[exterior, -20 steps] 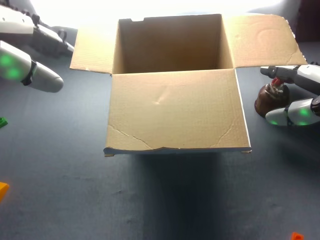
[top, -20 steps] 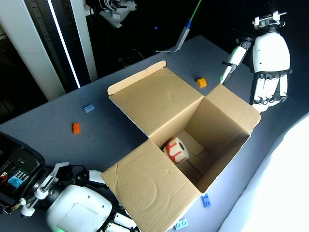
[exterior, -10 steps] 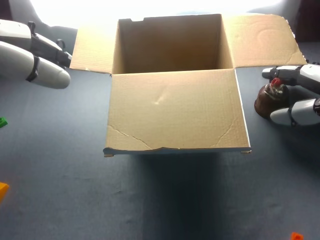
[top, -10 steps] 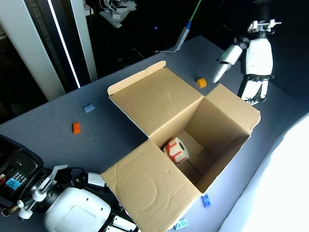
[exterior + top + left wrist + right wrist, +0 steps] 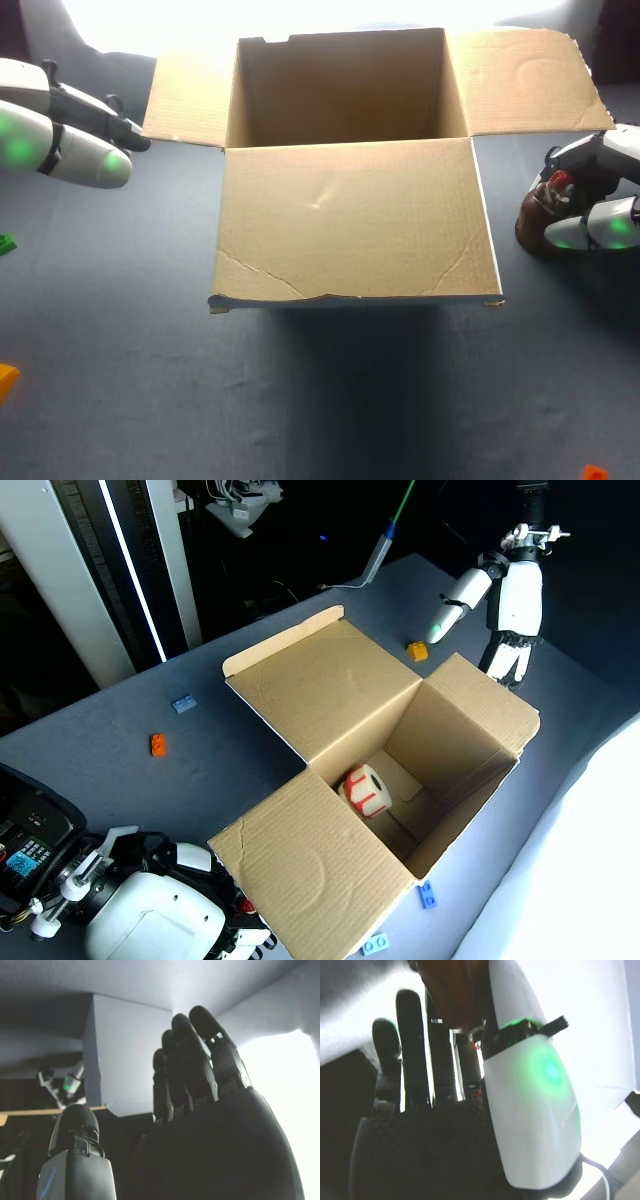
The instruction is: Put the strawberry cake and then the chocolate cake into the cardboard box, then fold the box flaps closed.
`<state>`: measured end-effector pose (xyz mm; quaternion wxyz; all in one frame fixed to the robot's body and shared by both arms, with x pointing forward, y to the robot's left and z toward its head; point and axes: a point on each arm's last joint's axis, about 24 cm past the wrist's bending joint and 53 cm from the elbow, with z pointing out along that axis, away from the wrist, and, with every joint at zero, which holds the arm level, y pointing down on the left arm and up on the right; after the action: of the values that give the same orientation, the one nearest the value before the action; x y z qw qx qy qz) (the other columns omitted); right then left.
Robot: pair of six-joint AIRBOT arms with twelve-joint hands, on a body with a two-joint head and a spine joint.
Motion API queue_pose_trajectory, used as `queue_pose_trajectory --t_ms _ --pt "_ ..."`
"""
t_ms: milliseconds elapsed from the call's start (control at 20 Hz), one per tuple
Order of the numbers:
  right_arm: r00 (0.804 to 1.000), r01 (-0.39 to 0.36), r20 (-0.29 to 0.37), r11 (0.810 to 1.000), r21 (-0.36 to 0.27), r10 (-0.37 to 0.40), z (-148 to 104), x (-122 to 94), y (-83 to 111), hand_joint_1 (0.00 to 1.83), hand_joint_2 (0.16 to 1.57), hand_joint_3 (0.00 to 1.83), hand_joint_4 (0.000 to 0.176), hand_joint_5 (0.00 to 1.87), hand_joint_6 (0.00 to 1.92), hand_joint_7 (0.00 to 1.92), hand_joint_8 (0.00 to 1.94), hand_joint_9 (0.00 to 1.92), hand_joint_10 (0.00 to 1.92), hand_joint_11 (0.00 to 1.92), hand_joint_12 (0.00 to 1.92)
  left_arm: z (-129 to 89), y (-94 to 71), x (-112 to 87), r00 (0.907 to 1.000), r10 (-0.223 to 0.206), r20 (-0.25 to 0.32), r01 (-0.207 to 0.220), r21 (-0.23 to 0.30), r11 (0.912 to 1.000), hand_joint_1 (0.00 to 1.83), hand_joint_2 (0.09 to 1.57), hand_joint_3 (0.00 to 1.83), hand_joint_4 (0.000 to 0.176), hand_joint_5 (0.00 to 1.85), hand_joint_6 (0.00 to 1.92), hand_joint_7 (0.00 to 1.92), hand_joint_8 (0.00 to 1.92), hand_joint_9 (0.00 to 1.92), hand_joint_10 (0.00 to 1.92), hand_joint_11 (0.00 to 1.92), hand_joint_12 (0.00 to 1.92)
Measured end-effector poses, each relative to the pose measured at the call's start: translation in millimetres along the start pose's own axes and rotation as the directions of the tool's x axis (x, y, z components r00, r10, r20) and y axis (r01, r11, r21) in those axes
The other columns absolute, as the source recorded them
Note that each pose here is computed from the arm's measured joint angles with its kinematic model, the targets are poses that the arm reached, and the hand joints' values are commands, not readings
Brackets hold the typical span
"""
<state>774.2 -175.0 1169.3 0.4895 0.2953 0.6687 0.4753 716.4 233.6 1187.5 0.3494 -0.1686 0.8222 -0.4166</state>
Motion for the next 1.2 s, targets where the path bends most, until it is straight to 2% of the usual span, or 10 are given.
queue_pose_trajectory --t_ms 250,300,450,550,650,700,900,950,1100,1200 --pt "1.000 0.006 -0.002 1.000 0.016 -0.006 -5.9 -6.8 -2.3 1.33 1.22 0.00 0.000 0.82 1.14 0.80 1.33 0.64 1.61 0.17 1.90 -0.3 -8.5 0.5 0.9980 -0.062 0.012 0.061 0.035 0.9975 0.28 1.12 0.00 0.009 0.34 0.00 0.44 0.00 0.49 0.00 0.11 1.03" --pt "1.000 0.008 0.002 1.000 0.021 -0.008 -11.0 -13.9 -1.2 1.21 1.21 0.00 0.000 0.84 1.14 0.80 1.37 0.58 1.49 0.16 1.89 -0.7 -10.4 -1.2 0.9968 -0.078 0.019 0.077 0.044 0.9960 0.30 1.11 0.00 0.008 0.35 0.00 0.45 0.01 0.50 0.01 0.12 1.03" --pt "0.999 0.008 0.038 1.000 0.008 -0.008 -24.0 -40.2 10.8 1.18 1.22 0.00 0.000 0.83 1.15 0.76 1.45 0.52 1.51 0.10 1.92 0.2 -17.0 -1.3 0.9897 -0.137 0.041 0.135 0.061 0.9890 0.29 1.12 0.00 0.009 0.33 0.00 0.45 0.00 0.50 0.00 0.11 1.02" --pt "0.998 0.007 0.059 1.000 -0.007 -0.007 -32.3 -53.1 20.3 1.18 1.21 0.00 0.000 0.85 1.13 0.77 1.42 0.52 1.49 0.12 1.92 1.3 -20.4 0.5 0.9887 -0.143 0.044 0.140 0.069 0.9877 0.29 1.12 0.00 0.011 0.33 0.00 0.44 0.00 0.50 0.00 0.11 1.02" --pt "0.998 0.015 0.061 1.000 -0.021 -0.014 -40.1 -58.0 31.8 1.32 1.22 0.00 0.000 0.84 1.10 0.80 1.37 0.61 1.64 0.15 1.92 0.2 -20.8 0.8 0.9889 -0.140 0.049 0.137 0.069 0.9881 0.28 1.11 0.00 0.013 0.33 0.00 0.43 0.00 0.49 0.00 0.11 1.02" --pt "0.998 0.017 0.065 0.999 -0.027 -0.016 -44.0 -61.9 36.8 1.21 1.21 0.00 0.000 0.85 1.12 0.78 1.42 0.53 1.57 0.15 1.92 0.2 -20.7 1.5 0.9895 -0.136 0.048 0.133 0.068 0.9888 0.29 1.11 0.00 0.015 0.33 0.00 0.42 0.00 0.49 0.00 0.12 1.02" --pt "0.992 0.013 0.124 0.998 -0.055 -0.006 -61.3 -96.8 54.6 1.18 1.21 0.00 0.000 0.81 1.18 0.80 1.42 0.51 1.53 0.11 1.92 -1.8 -20.4 4.6 0.9920 -0.116 0.049 0.113 0.062 0.9917 0.28 1.12 0.00 0.010 0.33 0.00 0.43 0.00 0.49 0.00 0.12 1.01" --pt "0.990 0.009 0.143 0.998 -0.064 0.000 -68.4 -107.9 60.1 1.18 1.22 0.00 0.000 0.81 1.15 0.78 1.45 0.49 1.54 0.13 1.92 -0.9 -22.8 5.8 0.9914 -0.121 0.050 0.118 0.067 0.9908 0.27 1.13 0.00 0.009 0.32 0.00 0.43 0.00 0.48 0.00 0.10 1.00" --pt "0.989 0.007 0.151 0.997 -0.072 0.004 -75.4 -114.1 66.0 1.18 1.22 0.00 0.000 0.82 1.15 0.78 1.46 0.51 1.53 0.14 1.92 -0.9 -23.9 6.1 0.9899 -0.133 0.048 0.130 0.072 0.9889 0.26 1.13 0.00 0.012 0.30 0.00 0.43 0.00 0.48 0.00 0.10 1.01" --pt "0.988 0.017 0.152 0.996 -0.086 -0.004 -77.6 -117.9 74.5 1.18 1.21 0.00 0.000 0.83 1.12 0.78 1.46 0.52 1.51 0.17 1.91 -1.0 -23.7 4.9 0.9852 -0.163 0.051 0.159 0.074 0.9845 0.25 1.12 0.00 0.017 0.29 0.00 0.44 0.00 0.48 0.00 0.11 1.01"
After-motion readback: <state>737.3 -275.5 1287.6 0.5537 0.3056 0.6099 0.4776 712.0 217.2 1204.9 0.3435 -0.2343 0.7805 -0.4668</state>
